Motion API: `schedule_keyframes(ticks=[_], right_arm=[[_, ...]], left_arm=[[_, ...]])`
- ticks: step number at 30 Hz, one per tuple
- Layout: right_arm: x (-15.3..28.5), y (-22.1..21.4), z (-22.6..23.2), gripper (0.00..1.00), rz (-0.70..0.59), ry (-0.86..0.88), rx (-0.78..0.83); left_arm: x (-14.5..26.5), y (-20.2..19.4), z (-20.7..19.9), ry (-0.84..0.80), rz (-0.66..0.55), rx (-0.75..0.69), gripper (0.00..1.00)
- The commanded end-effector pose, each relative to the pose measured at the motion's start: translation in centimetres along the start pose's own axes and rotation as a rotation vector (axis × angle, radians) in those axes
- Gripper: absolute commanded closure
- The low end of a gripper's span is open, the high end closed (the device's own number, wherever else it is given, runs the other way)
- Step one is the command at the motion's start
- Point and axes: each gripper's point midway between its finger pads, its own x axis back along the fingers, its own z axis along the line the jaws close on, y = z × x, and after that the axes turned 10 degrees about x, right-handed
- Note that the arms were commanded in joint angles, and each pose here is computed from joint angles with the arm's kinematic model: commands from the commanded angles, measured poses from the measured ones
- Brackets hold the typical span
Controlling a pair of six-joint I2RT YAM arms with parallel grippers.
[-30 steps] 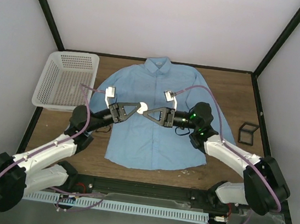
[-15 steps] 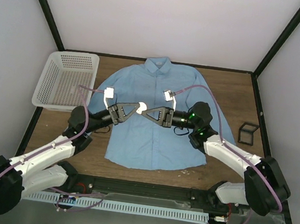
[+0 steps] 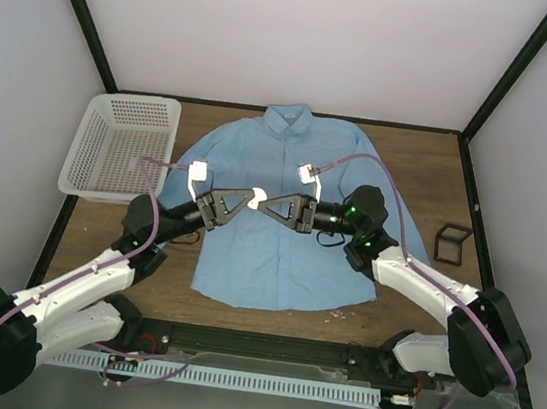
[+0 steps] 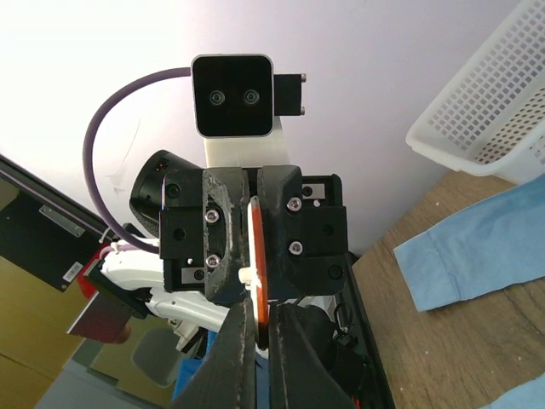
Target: Pin the brooch onto the clothing
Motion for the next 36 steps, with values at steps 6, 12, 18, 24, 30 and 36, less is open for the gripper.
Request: schedule_keyframes(ticks=[6, 12, 18, 24, 30, 36], right_arm=[[2.2, 2.9, 0.2, 0.99, -0.078, -0.07, 0.154], [2.6, 0.9, -0.5, 0.99, 0.134, -0.044, 0.233], [3.1, -0.8, -0.3, 0.99, 0.285, -0.033, 0.354], [3.3, -1.8, 0.7, 0.99, 0.359, 0.056, 0.362], [3.4, -2.7, 1.1, 0.99, 0.369, 0.133, 0.337], [3.4, -2.9, 1.1, 0.99, 0.37, 0.144, 0.332]], left_arm=[[0.5, -1.6, -2.0, 0.008, 0.097, -0.091, 0.63], [1.4, -1.5, -1.3, 0.158, 0.131, -0.177, 0.36], [1.3, -2.3, 0.3, 0.294, 0.282, -0.194, 0.19], [1.7, -4.1, 0.8, 0.272, 0.417, -0.186, 0.24], [1.7, -4.5, 0.8, 0.253, 0.441, -0.171, 0.47], [1.2, -5.2, 0.8, 0.219, 0.502, -0.141, 0.59]])
